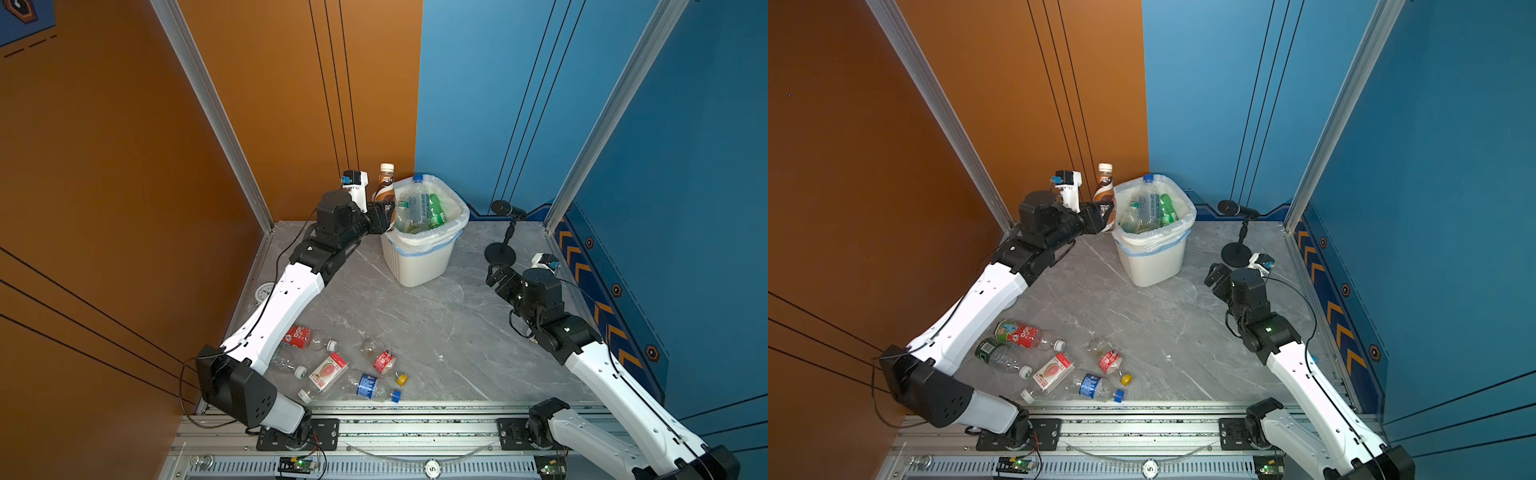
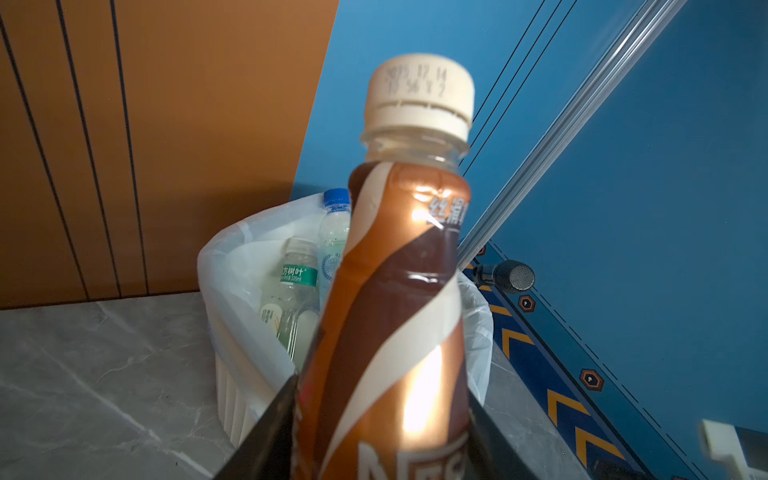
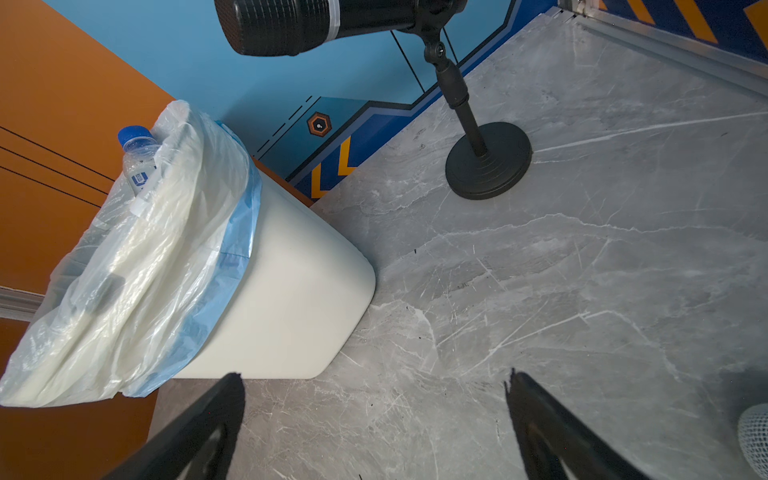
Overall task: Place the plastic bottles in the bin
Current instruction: 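Lift the Nescafe bottle with the left gripper up over the bin, then open the left gripper to drop the Nescafe bottle into the bin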
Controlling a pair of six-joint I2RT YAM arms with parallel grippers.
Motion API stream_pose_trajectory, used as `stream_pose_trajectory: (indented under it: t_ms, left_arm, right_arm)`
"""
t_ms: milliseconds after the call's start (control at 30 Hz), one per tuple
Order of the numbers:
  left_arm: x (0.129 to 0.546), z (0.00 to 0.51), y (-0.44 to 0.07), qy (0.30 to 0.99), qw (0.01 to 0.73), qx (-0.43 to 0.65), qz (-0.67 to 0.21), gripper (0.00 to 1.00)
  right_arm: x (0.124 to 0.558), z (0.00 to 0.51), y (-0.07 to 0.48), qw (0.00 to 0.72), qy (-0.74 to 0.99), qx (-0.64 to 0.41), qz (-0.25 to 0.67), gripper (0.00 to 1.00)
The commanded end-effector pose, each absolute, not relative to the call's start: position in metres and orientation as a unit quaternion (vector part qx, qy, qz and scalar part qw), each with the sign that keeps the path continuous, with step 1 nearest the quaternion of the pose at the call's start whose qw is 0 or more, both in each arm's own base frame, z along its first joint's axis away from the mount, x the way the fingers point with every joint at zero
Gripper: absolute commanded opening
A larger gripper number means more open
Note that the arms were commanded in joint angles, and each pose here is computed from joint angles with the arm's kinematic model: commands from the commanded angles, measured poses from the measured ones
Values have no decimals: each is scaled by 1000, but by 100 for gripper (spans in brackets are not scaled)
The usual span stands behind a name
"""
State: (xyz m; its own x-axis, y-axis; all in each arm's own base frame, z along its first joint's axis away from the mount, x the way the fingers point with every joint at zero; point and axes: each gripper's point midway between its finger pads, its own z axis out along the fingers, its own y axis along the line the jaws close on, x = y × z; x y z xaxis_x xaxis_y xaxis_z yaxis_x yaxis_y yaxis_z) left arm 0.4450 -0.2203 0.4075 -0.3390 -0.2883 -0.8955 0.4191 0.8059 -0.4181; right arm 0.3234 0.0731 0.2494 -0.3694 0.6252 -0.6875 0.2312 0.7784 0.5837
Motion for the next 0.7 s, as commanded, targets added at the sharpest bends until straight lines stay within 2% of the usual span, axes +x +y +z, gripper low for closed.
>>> stream_pose_trajectory:
  t_ms: [0,300,333,433,467,667]
  left_arm:
    - [458,427,-234,734,585,44,-341,50]
    - [494,406,-256,738,563,18,-371,51]
    - [497,402,-258,741,558,14,-372,54]
    - [503,390,-257,754,539,-3,-375,94]
    - [505,387,-253,757,535,-12,-374,98]
    - [494,412,-229,733,559,-38,-385,98]
  right_arm:
    - [322,247,74,495,805,258,200,100]
    - [322,245,71,495,806,259,199,100]
    - [322,246,71,495,805,258,199,100]
    - [322,245,71,494,806,257,199,100]
    - [322,245,70,495,806,257,197,100]
    - [323,247,67,497,807,255,193,100]
